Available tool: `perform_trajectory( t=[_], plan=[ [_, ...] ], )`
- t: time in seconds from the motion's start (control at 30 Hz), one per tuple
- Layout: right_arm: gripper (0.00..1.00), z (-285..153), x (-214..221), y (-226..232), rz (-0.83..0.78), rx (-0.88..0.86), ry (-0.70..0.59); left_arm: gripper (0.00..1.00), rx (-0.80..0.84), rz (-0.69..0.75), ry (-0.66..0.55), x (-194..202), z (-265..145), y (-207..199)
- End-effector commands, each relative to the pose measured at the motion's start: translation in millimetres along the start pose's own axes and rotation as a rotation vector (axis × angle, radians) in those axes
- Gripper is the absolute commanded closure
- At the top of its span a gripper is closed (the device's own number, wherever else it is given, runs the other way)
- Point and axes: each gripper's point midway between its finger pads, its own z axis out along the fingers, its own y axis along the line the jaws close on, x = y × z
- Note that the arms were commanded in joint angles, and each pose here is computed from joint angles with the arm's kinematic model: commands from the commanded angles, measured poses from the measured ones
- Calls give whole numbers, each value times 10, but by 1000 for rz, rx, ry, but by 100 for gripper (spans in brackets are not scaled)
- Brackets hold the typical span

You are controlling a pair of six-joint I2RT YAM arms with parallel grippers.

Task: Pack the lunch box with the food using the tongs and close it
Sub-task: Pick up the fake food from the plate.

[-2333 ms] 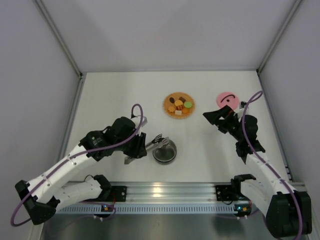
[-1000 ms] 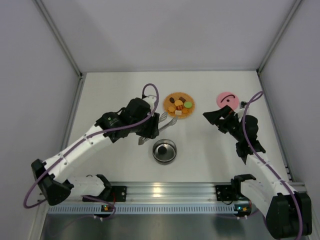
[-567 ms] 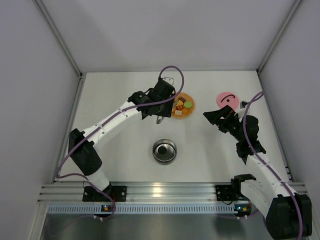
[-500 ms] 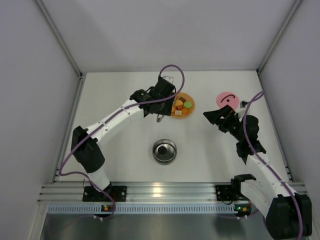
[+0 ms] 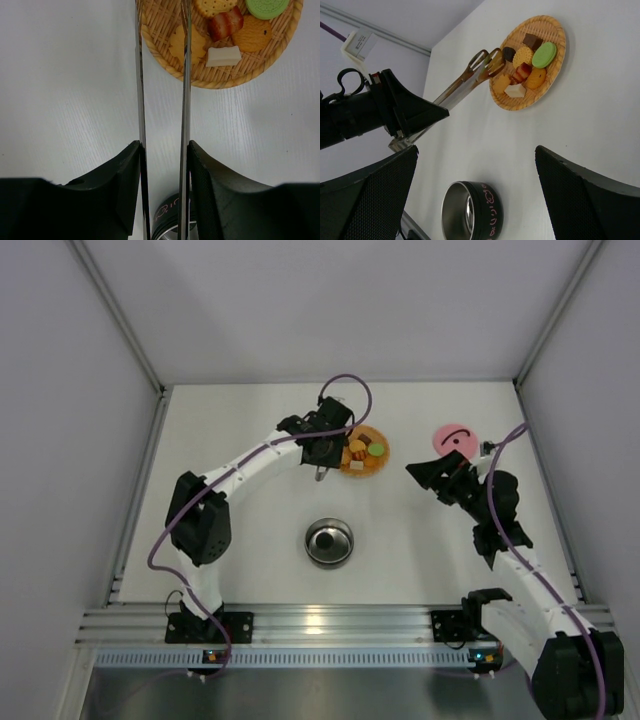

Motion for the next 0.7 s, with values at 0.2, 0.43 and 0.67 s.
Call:
perform_trajectory(
  t=[0.2, 0.43, 0.67],
  plan=[
    [1, -41, -243, 210, -52, -54, -77, 54, 66, -23, -106, -353, -16, -195],
    [1, -37, -238, 184, -54, -45, -77, 54, 57, -15, -83, -317, 106, -218],
    [0, -39, -242, 175, -57, -41, -79, 54, 43, -16, -74, -319, 168, -222]
  ],
)
